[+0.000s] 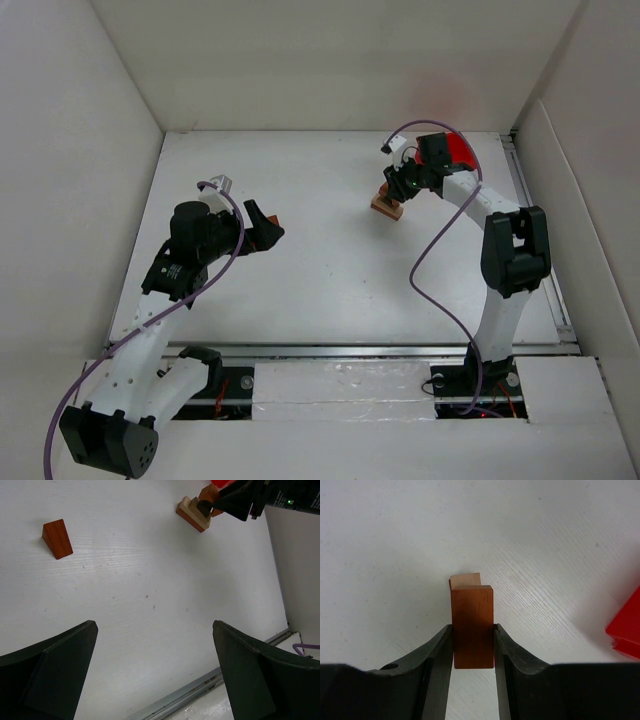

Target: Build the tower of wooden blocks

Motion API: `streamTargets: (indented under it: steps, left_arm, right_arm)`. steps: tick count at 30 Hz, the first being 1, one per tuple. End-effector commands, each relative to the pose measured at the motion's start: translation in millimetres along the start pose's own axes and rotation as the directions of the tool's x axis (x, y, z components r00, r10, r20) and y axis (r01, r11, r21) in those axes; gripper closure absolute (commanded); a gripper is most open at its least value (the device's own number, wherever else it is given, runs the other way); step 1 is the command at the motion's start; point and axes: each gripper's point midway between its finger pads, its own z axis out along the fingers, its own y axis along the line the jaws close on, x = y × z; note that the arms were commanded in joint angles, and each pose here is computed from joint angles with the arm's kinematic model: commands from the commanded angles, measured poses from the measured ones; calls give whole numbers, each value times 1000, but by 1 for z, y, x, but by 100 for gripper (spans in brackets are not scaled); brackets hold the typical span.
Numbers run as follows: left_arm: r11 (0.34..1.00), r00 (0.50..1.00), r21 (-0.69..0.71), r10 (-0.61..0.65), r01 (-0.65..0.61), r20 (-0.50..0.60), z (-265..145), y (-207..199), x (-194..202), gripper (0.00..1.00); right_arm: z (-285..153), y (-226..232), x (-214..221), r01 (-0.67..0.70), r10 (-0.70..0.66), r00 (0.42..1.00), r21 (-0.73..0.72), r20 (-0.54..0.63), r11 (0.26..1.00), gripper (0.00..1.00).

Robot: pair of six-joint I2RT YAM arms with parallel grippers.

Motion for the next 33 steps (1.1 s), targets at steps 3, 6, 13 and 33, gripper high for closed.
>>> streamTargets:
  steps: [3,6,13,33]
  left_arm:
    - [1000,1000,15,21,-21,11,0,-2,-1,1]
    - [1000,1000,14,20,-20,9,0,-1,-1,1]
    - [1000,1000,11,21,-21,4,1,0,0,1]
    - [1000,1000,14,21,-21,0,1,0,1,1]
  right_arm:
    - [-4,-7,-17,5,-6,1000,30,25,1000,84]
    - [-4,-7,-18,4,-5,1000,28,29,1000,83]
    - [-2,-7,-16,4,-5,1000,20,20,1000,82]
    - [5,-5,-11,0,0,1000,0,6,1000,80]
